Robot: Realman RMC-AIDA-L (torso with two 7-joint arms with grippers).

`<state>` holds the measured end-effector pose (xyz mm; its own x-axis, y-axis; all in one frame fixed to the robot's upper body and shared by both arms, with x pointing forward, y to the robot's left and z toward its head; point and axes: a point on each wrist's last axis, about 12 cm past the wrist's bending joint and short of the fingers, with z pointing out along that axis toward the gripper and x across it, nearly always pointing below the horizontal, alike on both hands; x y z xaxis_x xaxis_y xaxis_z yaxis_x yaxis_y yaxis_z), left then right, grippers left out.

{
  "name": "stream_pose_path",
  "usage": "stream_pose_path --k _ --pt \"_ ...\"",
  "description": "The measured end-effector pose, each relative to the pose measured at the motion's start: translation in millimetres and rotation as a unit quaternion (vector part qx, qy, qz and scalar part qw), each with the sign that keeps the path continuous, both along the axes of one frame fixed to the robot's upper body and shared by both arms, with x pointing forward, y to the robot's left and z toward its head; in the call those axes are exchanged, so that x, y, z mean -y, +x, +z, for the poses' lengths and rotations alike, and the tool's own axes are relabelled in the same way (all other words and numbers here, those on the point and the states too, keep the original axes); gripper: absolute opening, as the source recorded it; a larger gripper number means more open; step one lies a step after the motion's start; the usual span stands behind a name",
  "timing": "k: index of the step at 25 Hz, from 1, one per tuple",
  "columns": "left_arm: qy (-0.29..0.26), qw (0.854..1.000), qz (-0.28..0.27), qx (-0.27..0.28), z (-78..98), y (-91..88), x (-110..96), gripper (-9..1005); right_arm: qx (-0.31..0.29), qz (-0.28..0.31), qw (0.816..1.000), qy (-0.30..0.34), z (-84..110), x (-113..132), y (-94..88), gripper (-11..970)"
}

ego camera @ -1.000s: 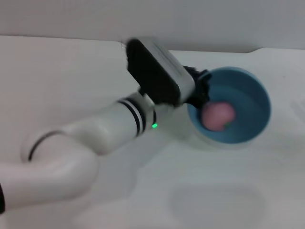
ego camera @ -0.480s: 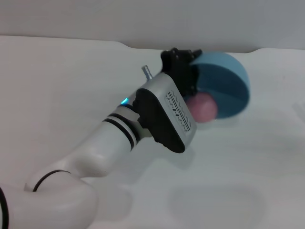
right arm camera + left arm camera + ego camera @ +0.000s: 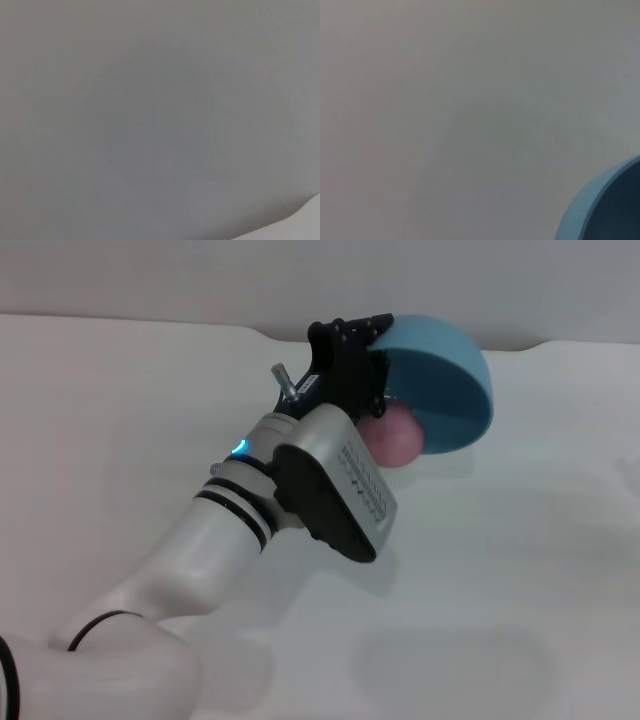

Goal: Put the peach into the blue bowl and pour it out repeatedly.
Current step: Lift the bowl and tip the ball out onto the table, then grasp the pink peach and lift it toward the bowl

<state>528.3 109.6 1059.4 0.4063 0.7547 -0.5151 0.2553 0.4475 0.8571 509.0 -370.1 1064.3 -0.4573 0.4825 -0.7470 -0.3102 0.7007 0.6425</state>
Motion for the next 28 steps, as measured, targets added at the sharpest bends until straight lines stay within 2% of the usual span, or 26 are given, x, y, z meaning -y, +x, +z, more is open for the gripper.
stream_pose_path --k 6,11,13,15,16,17,20,24,26,28 --pt "0.039 0.999 -0.007 0.032 0.9 -2.8 1.8 0 -0.002 -0.001 1.000 0.002 -0.9 -0.1 -0.9 489" --pt "0.035 0.999 -0.005 0.026 1.0 -1.3 1.9 -1 -0.001 0.003 1.000 0.005 -0.6 -1.2 -1.5 487" --pt "0.015 1.000 0.001 0.010 2.2 2.1 1.5 -1 0.000 0.005 1.000 0.006 -0.2 -2.4 -0.3 486" --pt "-0.029 0.999 0.012 -0.014 5.9 7.7 0.3 -1 0.000 0.009 1.000 0.005 0.4 -3.8 1.2 485" --pt "-0.083 0.996 0.025 -0.038 11.1 14.5 -1.5 -1 0.001 0.010 1.000 0.004 1.1 -4.4 2.3 485" --pt "-0.083 0.996 0.025 -0.038 11.1 14.5 -1.5 -1 0.002 0.011 1.000 0.003 1.3 -4.6 2.9 484" --pt "-0.157 0.983 0.049 -0.085 20.2 30.7 -7.1 -1 0.002 0.012 1.000 0.001 1.9 -5.2 4.8 483" --pt "-0.212 0.960 0.067 -0.170 32.2 54.5 -13.0 -1 0.004 0.016 1.000 -0.003 3.2 -6.5 7.7 481" --pt "-0.231 0.941 0.067 -0.239 37.9 67.6 -18.4 -1 0.006 0.021 1.000 -0.005 4.2 -8.5 10.0 480" --pt "-0.257 0.913 0.067 -0.310 45.6 80.3 -29.9 0 0.009 0.034 0.999 -0.014 5.4 -13.4 14.0 480"
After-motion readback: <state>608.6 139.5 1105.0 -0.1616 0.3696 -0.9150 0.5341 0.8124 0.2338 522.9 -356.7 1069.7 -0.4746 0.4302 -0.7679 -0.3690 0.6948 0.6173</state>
